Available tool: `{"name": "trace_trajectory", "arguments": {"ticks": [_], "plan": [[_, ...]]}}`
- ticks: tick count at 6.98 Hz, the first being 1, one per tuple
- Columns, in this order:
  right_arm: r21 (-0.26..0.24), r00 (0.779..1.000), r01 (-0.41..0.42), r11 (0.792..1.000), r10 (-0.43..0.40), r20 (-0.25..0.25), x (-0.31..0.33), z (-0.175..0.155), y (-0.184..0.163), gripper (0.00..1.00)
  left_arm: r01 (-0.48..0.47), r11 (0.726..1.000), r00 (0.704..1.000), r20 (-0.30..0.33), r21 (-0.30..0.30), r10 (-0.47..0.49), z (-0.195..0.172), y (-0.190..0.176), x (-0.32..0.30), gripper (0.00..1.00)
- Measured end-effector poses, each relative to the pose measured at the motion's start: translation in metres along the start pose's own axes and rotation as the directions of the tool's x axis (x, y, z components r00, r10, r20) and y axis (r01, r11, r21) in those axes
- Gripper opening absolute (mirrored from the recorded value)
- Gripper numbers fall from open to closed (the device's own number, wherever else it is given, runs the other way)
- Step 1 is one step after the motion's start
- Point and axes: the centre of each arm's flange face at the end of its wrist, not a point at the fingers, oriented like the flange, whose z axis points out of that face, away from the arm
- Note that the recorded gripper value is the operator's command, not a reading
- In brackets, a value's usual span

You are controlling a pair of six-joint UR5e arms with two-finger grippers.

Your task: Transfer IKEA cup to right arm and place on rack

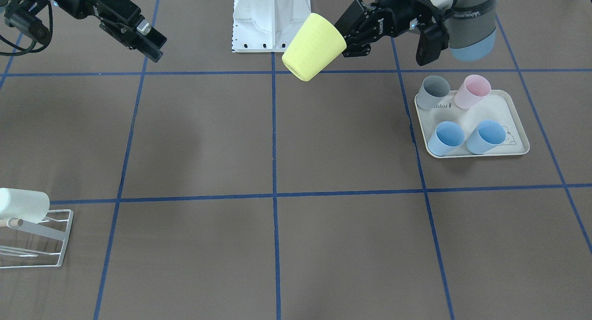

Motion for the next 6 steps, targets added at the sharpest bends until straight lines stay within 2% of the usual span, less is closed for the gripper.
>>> {"name": "trace_trajectory", "arguments": {"ticks": [1,3,4,6], "plan": [[-0.029,0.998,-0.046,0.999,0.047,0.029,-0.004,0.002,0.008,1.00,0.003,1.000,0.999,-0.033,-0.031,-0.004,0.024,0.004,0.000,0.00],[-0.040,0.981,-0.160,0.986,0.163,0.102,-0.016,0.015,0.024,1.00,0.049,0.996,0.996,-0.074,-0.073,-0.054,0.067,0.014,0.017,0.00],[-0.037,0.965,-0.211,0.977,0.214,0.153,-0.021,0.025,0.035,1.00,0.066,0.994,0.994,-0.085,-0.085,-0.073,0.075,0.018,0.024,0.00],[-0.026,0.943,-0.256,0.966,0.256,0.212,-0.021,0.040,0.049,1.00,0.097,0.990,0.989,-0.104,-0.106,-0.108,0.082,0.025,0.037,0.00]]}}
